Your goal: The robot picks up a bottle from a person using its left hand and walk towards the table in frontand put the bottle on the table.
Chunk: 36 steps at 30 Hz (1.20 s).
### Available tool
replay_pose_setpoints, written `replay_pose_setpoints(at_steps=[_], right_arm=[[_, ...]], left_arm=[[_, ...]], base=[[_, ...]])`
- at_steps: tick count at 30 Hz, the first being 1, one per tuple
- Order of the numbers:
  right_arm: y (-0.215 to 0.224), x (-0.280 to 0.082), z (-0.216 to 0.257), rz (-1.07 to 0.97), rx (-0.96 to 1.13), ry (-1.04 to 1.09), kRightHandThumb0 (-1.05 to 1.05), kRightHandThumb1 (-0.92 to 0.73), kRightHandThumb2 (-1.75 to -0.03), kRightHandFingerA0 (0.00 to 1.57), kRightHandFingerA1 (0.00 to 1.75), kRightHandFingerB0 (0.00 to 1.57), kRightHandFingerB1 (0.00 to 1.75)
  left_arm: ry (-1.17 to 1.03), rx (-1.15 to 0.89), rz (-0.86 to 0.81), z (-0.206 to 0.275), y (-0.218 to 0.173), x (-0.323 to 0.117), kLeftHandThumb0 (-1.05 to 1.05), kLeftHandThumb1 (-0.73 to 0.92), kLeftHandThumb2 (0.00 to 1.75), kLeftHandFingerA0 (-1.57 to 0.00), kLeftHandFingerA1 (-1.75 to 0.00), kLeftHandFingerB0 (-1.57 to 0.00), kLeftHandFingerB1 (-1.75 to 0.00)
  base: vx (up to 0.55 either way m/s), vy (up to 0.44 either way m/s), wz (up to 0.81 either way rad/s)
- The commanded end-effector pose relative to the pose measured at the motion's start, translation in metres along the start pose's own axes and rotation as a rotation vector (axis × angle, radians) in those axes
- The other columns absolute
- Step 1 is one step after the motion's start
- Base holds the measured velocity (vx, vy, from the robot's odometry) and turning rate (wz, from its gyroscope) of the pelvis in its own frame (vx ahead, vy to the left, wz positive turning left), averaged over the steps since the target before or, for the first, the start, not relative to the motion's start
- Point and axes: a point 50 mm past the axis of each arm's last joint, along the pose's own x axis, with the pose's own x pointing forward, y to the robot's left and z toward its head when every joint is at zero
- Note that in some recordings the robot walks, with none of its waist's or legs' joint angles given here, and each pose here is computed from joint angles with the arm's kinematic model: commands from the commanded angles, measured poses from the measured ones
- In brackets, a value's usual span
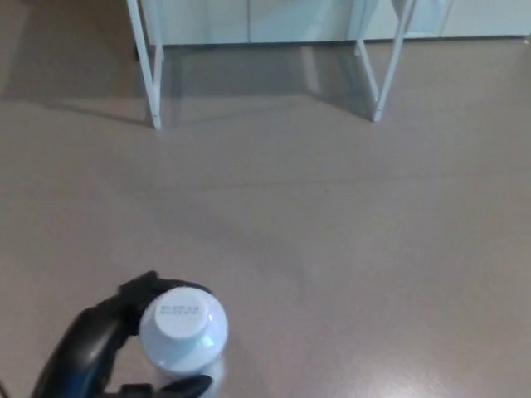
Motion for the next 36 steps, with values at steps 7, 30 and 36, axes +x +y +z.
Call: replay_pose_setpoints(at_steps=[7, 30, 36], right_arm=[[-0.005, 0.0, -0.002, 0.024, -0.031, 0.018, -0.44, -0.65, -0.63, 0.73, 0.51, 0.56, 0.43], [0.007, -0.005, -0.019, 0.061, -0.07, 0.063, -0.4, -0.7, -0.61, 0.74, 0.49, 0.59, 0.43], [0.008, -0.005, -0.02, 0.066, -0.082, 0.063, -0.41, -0.69, -0.59, 0.75, 0.49, 0.59, 0.42]], left_arm=[[-0.064, -0.029, 0.056, -0.001, 0.017, -0.004, -0.15, 0.84, 0.67, -0.99, -1.4, -0.74, -0.93], [-0.014, -0.09, 0.071, -0.013, 0.01, -0.021, -0.17, 0.84, 0.64, -1.05, -1.36, -0.75, -0.89], [-0.052, -0.076, 0.075, -0.006, 0.013, -0.019, -0.17, 0.84, 0.66, -1.03, -1.38, -0.75, -0.92]], base=[[0.23, -0.113, 0.08], [0.39, 0.002, -0.06], [0.36, 0.019, 0.08]])
